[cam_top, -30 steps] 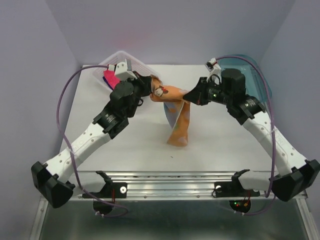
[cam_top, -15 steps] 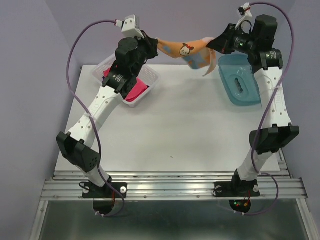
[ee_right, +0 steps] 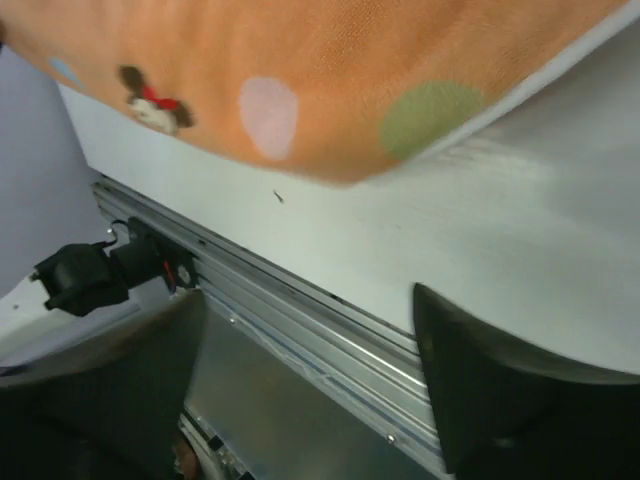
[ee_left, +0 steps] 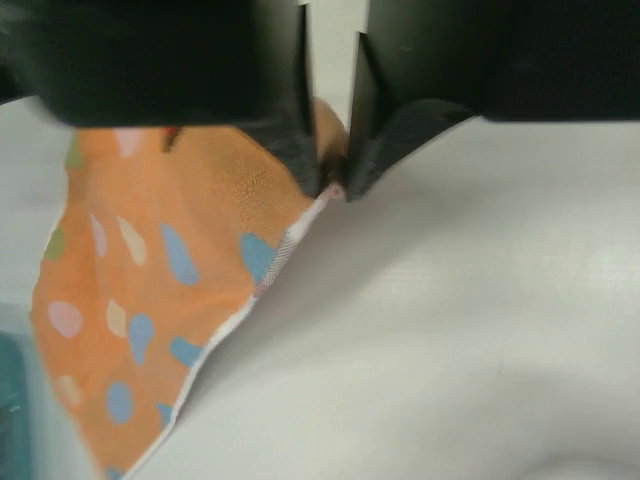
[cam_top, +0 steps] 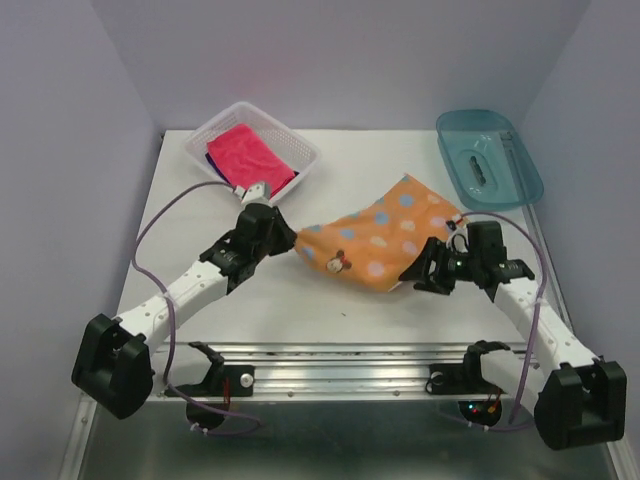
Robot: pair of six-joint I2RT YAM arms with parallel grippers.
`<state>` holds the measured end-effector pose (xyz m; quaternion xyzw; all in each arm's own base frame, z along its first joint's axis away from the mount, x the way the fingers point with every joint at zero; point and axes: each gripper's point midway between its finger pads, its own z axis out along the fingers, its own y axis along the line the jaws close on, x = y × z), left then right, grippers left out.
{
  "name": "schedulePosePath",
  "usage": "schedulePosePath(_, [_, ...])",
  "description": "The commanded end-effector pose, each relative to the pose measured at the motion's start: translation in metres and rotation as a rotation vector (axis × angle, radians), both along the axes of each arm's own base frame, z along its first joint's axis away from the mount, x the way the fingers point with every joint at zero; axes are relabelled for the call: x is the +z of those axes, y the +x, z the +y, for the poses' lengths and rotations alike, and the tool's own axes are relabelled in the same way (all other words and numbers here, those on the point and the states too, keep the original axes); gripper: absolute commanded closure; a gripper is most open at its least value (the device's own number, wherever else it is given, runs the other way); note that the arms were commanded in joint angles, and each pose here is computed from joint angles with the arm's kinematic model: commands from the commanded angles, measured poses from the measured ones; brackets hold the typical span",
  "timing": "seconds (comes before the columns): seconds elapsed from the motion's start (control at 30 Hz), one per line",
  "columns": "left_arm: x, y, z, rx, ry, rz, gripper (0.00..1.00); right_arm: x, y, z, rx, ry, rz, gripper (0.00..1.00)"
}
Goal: Fold and stack the towels
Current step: Flatten out the crumpled towel
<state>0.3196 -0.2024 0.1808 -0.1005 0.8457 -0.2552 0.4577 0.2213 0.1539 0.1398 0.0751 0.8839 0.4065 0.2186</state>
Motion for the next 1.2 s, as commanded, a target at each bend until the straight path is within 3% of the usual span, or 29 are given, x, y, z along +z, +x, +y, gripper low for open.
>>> schedulePosePath(0.0, [-0.033, -0.031, 0.028, 0.120, 0.000, 0.145, 0.51, 0.001, -0.026, -0.011, -0.082, -0.034, 0.020, 0.00])
schedulePosePath(0.03, [-0.047, -0.042, 0.034, 0.127, 0.039, 0.202, 0.44, 0.006, -0.029, -0.012, -0.083, -0.040, 0.011, 0.00])
schedulePosePath(0.1, [-0.057, -0.056, 0.037, 0.127, 0.065, 0.237, 0.01, 0.016, -0.025, -0.020, -0.108, -0.090, -0.008, 0.00])
schedulePosePath(0.2, [-0.055, -0.061, 0.042, 0.147, 0.061, 0.225, 0.01, 0.022, -0.010, -0.037, -0.175, -0.186, -0.069, 0.00])
schedulePosePath(0.37, [-0.037, -0.055, 0.031, 0.092, 0.046, 0.162, 0.01, 0.021, 0.017, -0.039, -0.196, -0.210, -0.128, 0.00])
schedulePosePath(0.63, [-0.020, -0.022, -0.038, -0.135, 0.099, 0.061, 0.01, -0.005, 0.088, -0.053, -0.286, -0.309, -0.142, 0.00])
schedulePosePath(0.8, [-0.065, -0.012, -0.070, -0.232, 0.132, 0.172, 0.01, -0.037, 0.116, -0.061, -0.319, -0.402, -0.076, 0.00])
schedulePosePath(1.0, [-0.123, -0.042, -0.067, -0.244, 0.159, 0.316, 0.01, -0.076, 0.113, -0.031, -0.167, -0.534, -0.041, 0.00])
schedulePosePath(1.17, [-0.144, -0.101, -0.060, -0.301, 0.128, 0.410, 0.01, -0.101, 0.089, 0.004, -0.048, -0.548, -0.016, 0.00])
